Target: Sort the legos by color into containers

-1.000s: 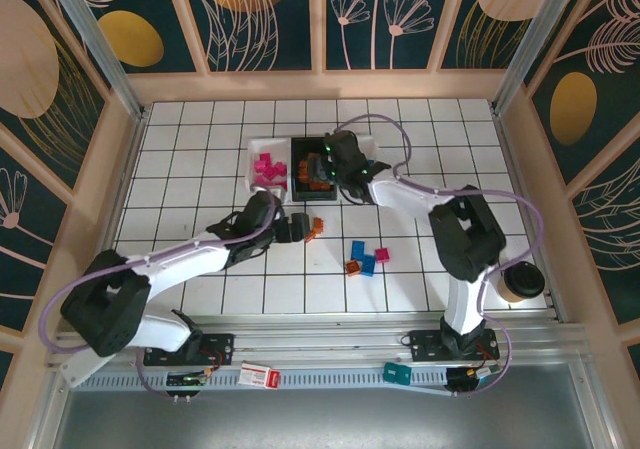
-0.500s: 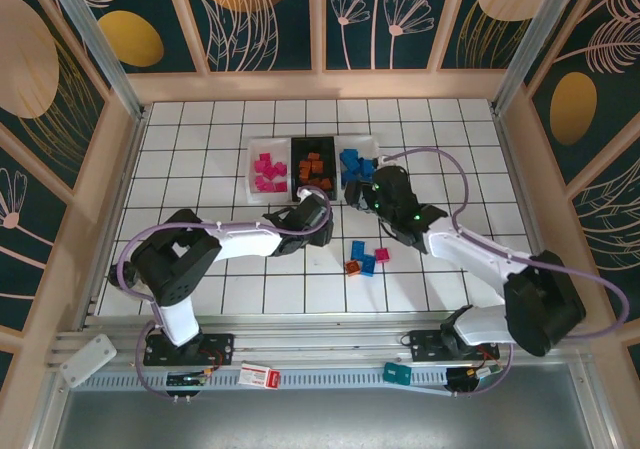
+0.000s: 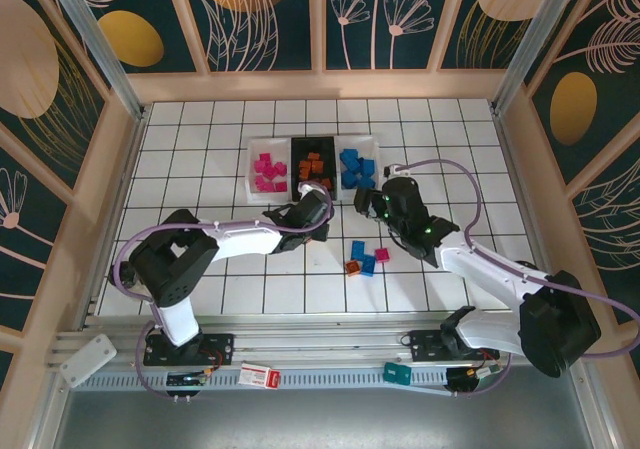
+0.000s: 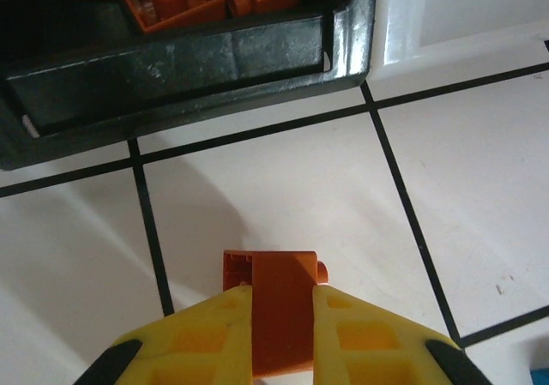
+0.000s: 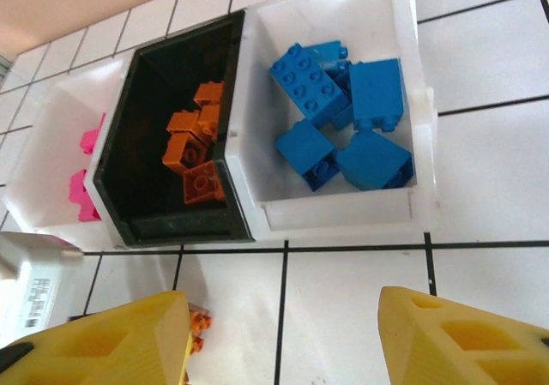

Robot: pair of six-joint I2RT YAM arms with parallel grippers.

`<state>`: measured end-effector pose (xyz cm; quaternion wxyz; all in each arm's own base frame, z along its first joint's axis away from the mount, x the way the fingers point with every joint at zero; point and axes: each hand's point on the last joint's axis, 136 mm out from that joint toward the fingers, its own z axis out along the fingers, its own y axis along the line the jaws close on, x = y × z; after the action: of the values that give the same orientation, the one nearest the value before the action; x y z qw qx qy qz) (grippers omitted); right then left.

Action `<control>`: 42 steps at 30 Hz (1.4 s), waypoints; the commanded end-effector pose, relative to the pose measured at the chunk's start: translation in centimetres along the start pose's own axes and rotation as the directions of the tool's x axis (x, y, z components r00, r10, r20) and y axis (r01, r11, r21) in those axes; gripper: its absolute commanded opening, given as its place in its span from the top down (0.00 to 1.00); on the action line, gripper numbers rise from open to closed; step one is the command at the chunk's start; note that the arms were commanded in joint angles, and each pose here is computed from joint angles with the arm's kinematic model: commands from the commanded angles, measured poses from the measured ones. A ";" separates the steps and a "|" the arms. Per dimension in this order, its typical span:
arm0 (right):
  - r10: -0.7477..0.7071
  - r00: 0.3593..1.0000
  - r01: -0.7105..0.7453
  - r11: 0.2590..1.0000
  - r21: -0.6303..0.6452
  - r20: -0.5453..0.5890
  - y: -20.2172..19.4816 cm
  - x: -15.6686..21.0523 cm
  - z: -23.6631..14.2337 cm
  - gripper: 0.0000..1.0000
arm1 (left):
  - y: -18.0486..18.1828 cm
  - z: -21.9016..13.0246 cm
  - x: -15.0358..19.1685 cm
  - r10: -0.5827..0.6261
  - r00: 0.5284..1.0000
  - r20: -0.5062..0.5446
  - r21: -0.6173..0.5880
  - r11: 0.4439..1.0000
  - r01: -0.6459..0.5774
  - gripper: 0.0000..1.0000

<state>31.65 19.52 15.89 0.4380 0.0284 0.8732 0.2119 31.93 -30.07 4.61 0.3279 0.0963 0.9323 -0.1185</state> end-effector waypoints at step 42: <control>-0.401 0.872 0.366 0.915 -0.170 -0.281 8.9 14.5 9.3 0.27 | 8.3 -15.0 -9.2 -0.297 0.900 0.320 0.060 0.954 0.294 0.01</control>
<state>27.79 33.99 4.03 0.3140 -0.1892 0.9077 0.2041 33.12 -20.28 20.03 0.4494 -0.0441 0.8714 -0.1918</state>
